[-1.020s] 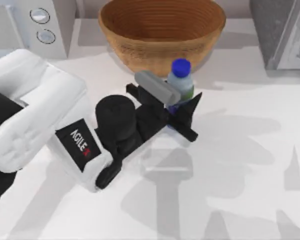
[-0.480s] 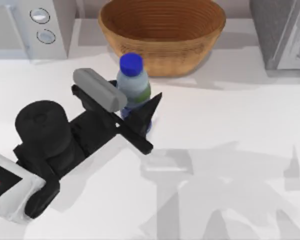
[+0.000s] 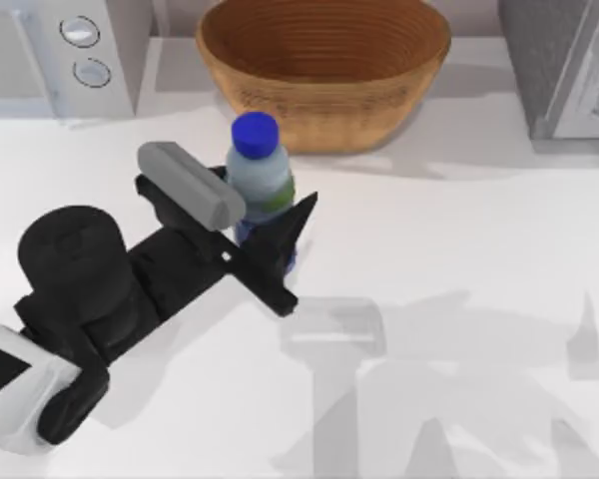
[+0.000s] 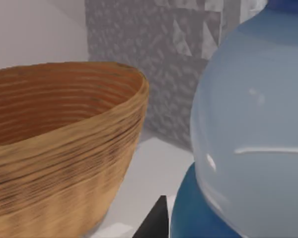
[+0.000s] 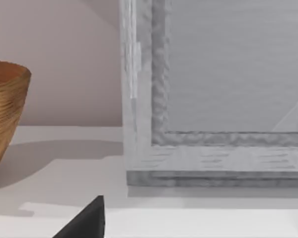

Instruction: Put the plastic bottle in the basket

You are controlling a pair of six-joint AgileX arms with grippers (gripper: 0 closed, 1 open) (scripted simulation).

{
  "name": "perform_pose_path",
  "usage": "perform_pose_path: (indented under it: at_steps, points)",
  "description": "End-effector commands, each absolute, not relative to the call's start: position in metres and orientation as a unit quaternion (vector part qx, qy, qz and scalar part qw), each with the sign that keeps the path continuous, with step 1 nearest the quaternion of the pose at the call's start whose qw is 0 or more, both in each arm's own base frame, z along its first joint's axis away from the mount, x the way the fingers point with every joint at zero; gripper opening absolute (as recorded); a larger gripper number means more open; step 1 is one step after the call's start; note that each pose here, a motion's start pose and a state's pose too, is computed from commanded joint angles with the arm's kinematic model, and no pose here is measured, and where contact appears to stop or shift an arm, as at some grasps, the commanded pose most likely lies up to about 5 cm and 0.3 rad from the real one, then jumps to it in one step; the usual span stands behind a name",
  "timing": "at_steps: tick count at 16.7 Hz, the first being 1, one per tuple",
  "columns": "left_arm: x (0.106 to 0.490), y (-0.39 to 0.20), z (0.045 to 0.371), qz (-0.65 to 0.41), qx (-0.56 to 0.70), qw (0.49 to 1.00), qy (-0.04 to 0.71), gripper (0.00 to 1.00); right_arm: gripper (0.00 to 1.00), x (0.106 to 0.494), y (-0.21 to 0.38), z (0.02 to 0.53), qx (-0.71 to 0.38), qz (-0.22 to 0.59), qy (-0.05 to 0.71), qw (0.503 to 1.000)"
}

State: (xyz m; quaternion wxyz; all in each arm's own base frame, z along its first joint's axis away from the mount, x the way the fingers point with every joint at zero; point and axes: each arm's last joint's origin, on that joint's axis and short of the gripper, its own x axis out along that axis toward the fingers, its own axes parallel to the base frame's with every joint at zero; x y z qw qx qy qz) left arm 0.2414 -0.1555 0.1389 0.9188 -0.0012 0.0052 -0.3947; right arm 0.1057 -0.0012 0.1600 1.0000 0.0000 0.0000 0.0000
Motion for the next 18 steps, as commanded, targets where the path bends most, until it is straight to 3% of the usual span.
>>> perform_pose_path:
  at_steps: [6, 13, 18]
  points:
    - [0.304, -0.180, 0.155, -0.406, 0.003, 0.914, 0.016, 0.00, 1.00, 0.106, -0.001, 0.160, 0.000, 0.000, 0.000, 1.000]
    - [0.420, -0.191, 0.241, -0.395, 0.008, 0.919, -0.014, 0.00, 1.00, 0.106, -0.001, 0.160, 0.000, 0.000, 0.000, 1.000]
    - [0.453, -0.177, 0.278, -0.387, 0.011, 0.922, -0.004, 0.00, 1.00, 0.106, -0.001, 0.160, 0.000, 0.000, 0.000, 1.000]
